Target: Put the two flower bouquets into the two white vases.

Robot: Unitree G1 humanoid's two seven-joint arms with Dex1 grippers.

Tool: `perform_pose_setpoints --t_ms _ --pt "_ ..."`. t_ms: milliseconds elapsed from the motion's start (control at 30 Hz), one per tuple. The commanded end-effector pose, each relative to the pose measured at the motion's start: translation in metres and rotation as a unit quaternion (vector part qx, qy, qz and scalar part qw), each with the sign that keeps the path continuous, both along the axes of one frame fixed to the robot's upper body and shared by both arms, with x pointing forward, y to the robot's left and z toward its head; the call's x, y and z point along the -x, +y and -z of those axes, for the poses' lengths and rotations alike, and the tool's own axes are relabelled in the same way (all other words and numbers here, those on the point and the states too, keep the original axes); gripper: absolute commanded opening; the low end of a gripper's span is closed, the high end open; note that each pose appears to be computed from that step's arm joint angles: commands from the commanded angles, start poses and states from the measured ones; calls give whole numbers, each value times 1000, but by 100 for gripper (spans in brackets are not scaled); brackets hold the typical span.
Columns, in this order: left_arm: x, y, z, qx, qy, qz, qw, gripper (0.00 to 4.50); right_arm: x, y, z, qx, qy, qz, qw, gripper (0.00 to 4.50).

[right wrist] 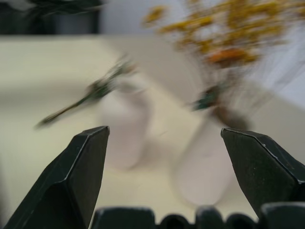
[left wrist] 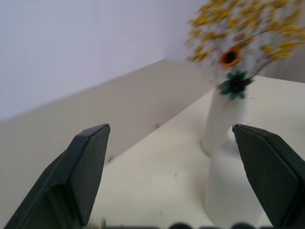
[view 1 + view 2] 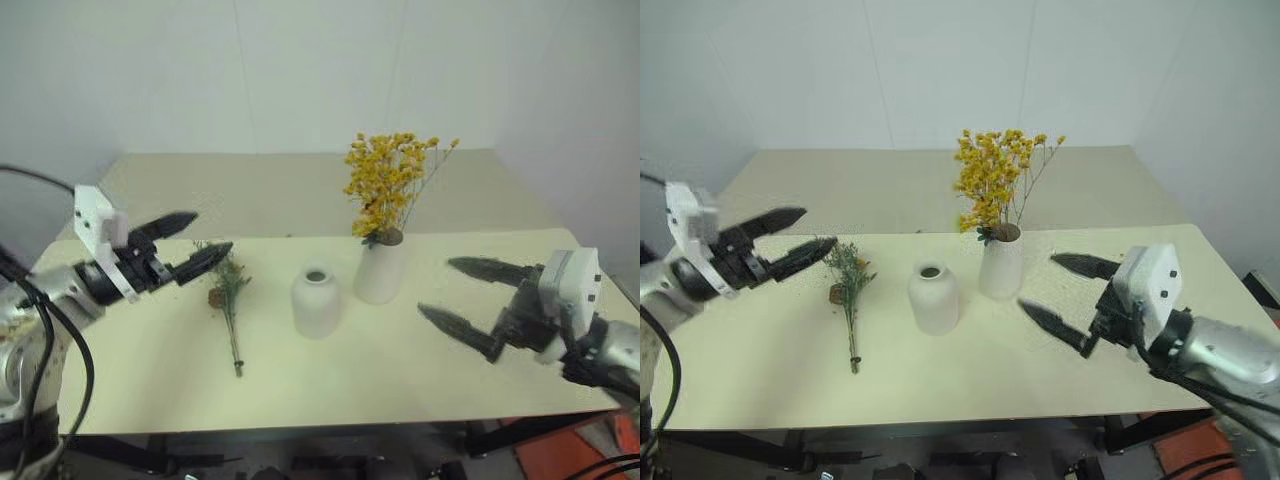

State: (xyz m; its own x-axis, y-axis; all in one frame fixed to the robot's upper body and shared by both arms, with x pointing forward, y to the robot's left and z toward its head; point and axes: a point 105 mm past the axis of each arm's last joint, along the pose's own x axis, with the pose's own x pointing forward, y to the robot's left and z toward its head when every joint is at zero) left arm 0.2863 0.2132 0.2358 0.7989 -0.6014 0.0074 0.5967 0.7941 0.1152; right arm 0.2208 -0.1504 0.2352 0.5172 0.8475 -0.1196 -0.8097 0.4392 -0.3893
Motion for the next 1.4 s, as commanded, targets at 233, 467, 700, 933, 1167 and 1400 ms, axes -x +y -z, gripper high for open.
perform_pose_setpoints --t_ms 233,467,700,933,1167,1400 --pt "7 8 44 -88 94 -220 967 450 6 18 2 68 34 -115 990 446" --pt "-3 11 79 -93 215 -331 914 450 -7 24 2 105 43 -157 981 446" --pt "-21 -20 99 -81 259 -319 908 450 -13 27 3 128 42 -179 975 446" --pt "-31 -33 109 -76 289 -322 898 450 -13 24 5 131 40 -160 978 446" --pt "-46 -49 112 -58 318 -328 888 392 -8 20 5 132 39 -149 979 450" --pt "-55 -52 114 -71 330 -347 875 173 -7 17 8 137 39 -137 980 450"
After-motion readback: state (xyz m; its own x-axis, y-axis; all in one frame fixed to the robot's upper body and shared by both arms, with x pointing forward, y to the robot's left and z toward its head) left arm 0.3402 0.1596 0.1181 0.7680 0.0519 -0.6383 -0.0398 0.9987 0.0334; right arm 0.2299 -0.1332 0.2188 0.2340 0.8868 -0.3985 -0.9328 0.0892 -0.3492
